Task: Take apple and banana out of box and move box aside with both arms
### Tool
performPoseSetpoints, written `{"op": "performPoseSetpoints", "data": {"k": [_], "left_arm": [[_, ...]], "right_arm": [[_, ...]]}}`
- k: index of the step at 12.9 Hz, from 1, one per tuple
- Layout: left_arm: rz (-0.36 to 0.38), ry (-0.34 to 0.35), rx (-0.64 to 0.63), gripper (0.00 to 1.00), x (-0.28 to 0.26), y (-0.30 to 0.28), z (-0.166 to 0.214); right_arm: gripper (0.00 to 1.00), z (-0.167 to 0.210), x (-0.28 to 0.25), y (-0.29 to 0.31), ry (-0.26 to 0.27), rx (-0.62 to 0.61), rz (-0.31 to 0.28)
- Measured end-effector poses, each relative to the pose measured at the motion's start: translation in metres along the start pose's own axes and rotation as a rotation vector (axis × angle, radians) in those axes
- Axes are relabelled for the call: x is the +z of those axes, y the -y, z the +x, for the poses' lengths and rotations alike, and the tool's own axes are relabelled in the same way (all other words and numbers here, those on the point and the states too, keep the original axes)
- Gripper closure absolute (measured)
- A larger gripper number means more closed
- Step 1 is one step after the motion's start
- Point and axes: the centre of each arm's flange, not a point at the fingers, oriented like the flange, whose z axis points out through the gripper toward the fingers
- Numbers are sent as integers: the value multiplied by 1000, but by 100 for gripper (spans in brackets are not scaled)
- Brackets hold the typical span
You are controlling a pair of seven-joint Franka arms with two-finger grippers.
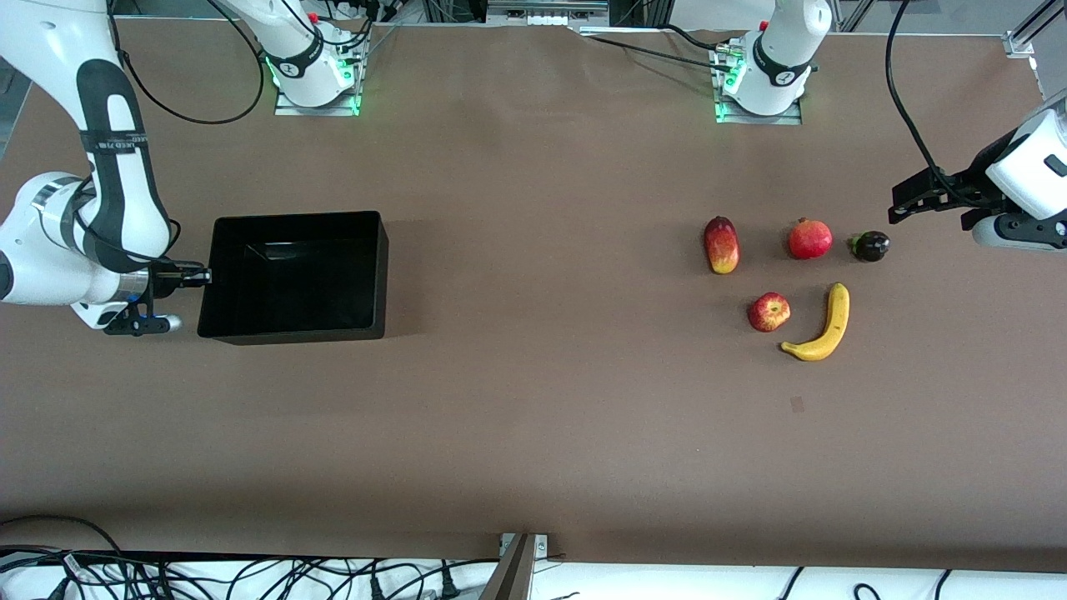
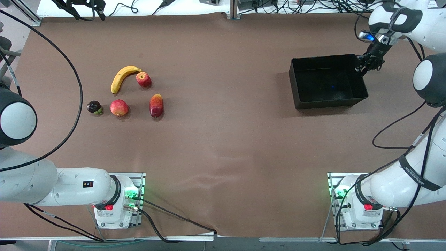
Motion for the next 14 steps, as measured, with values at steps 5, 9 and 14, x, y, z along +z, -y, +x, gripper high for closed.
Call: {"op": "performPoseSetpoints", "data": {"k": [5, 9, 14], "left_arm": [[0, 1, -1, 0, 0, 0, 0], [0, 1, -1, 0, 1, 0, 1], [0, 1, -1, 0, 1, 0, 1]], "right_arm": [[1, -30, -125, 38, 18, -79, -52], [0, -65, -237, 91, 3, -154, -138], [0, -69, -275, 66, -88, -102, -195]]}}
